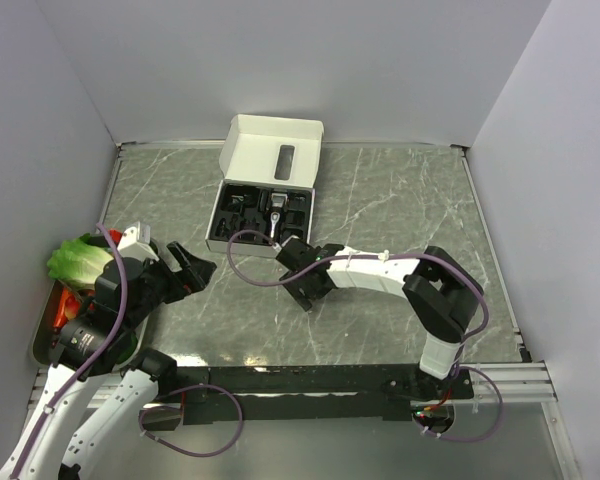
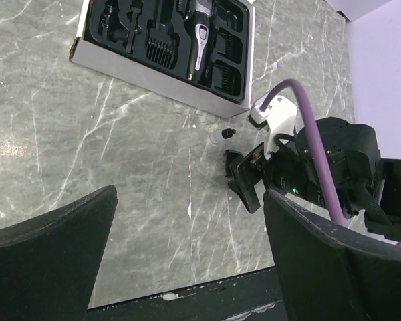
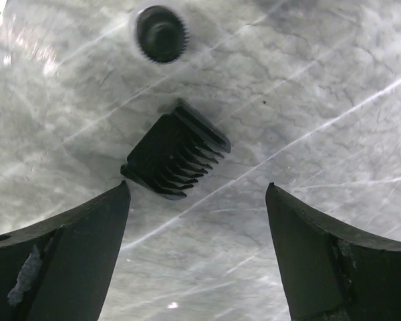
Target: Sort the hair-cutting tools
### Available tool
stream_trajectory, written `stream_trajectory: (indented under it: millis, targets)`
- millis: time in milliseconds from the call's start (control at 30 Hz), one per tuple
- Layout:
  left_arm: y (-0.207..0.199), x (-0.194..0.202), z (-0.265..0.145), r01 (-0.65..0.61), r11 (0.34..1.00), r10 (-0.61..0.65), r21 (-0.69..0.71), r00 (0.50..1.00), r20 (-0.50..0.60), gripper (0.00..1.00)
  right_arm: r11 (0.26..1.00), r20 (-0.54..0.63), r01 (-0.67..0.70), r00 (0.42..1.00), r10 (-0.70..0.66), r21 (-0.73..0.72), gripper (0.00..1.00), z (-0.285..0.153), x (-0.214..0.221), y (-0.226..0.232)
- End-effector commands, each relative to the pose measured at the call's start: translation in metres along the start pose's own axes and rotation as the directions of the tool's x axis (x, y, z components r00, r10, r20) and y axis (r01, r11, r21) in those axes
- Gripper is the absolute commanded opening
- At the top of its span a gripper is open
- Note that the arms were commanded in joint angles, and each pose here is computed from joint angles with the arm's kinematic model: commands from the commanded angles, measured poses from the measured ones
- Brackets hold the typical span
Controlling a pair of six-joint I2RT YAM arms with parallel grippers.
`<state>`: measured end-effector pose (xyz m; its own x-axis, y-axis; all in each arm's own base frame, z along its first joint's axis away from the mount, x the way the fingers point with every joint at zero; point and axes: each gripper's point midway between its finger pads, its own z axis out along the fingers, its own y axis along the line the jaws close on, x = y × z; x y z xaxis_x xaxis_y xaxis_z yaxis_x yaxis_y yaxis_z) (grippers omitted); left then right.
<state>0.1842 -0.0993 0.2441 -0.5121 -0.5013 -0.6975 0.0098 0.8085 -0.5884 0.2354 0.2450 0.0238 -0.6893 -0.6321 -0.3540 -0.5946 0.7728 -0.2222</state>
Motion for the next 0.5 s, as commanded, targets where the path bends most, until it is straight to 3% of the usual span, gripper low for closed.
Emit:
stream_trajectory:
  millis: [0,133,467]
  targets:
    - [-0.010,-0.009,-0.005,0.000,0.999,-0.001,0.036,1.000,0.024,0.97,0.975,-0.041,0.203,0.977,-0.207,-0.094,0.91,-0.004,0.007,0.009]
    - [-0.009,-0.009,-0.007,-0.003,0.999,0.003,0.034,1.000,0.026,0.97,0.934,-0.027,0.301,0.950,-0.311,-0.190,0.90,0.001,0.010,0.023]
    - [-0.008,-0.011,-0.014,-0.014,0.999,0.013,0.029,0.999,0.035,0.97,0.858,-0.058,0.455,0.875,-0.480,-0.240,0.89,0.026,0.006,0.022]
